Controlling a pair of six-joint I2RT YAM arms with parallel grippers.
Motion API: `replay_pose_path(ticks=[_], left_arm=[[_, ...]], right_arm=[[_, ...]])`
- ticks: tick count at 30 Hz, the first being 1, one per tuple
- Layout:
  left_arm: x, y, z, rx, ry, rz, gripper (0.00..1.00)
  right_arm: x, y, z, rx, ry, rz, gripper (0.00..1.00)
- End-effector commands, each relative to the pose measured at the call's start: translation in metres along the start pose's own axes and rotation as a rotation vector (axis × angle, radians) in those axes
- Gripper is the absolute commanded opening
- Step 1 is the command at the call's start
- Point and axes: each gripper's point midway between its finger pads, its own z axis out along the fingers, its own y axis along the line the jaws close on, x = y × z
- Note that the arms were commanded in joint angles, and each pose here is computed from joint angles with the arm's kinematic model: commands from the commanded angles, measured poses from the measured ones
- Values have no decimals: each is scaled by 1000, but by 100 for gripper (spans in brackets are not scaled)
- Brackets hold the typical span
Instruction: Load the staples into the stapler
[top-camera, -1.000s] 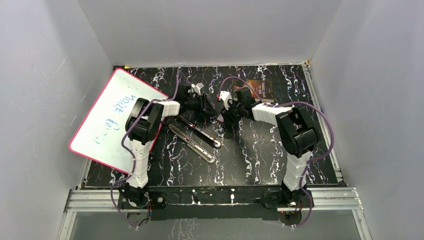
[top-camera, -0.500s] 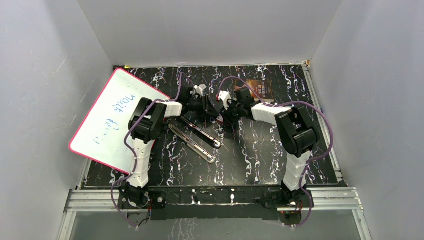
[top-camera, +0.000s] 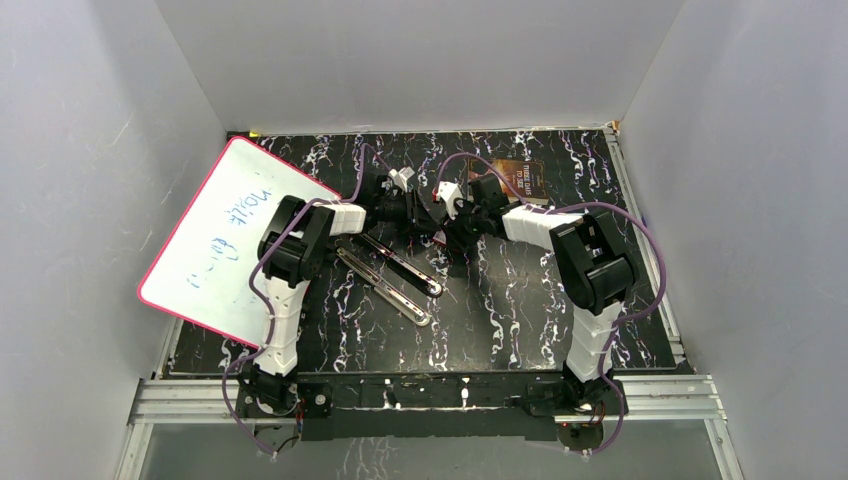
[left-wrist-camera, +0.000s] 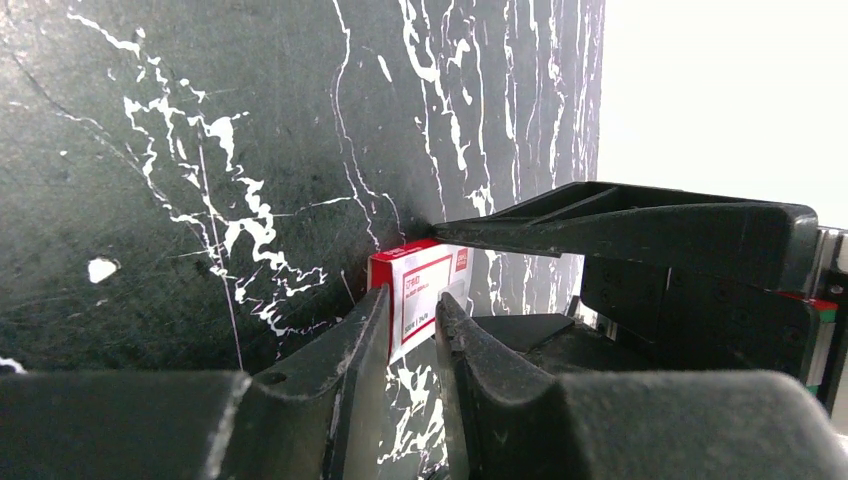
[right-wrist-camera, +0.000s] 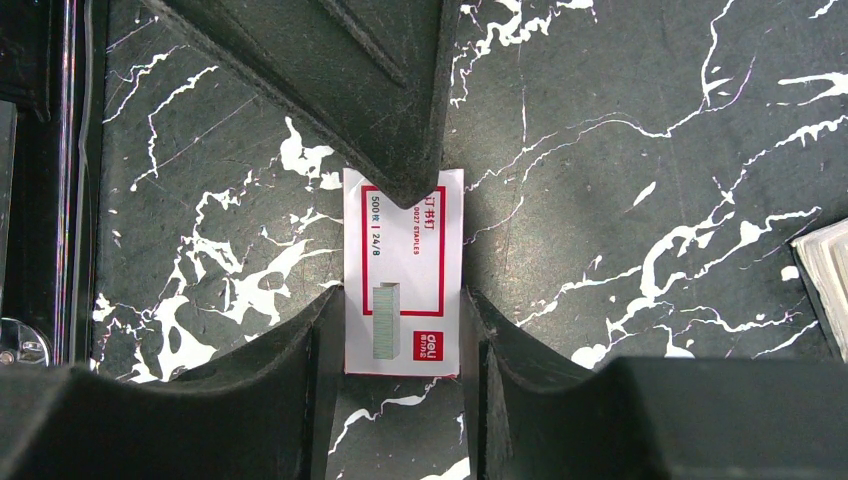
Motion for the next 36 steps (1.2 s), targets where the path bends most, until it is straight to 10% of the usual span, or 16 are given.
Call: replay_pose_path(ticks=[1, 36], left_arm=[[-6, -20, 2, 71, 5, 36, 21], [37, -42, 11, 172, 120, 38, 22]], right_arm=[[36, 15, 10, -42, 126, 27, 50], [38, 19, 13, -45, 146, 24, 49]])
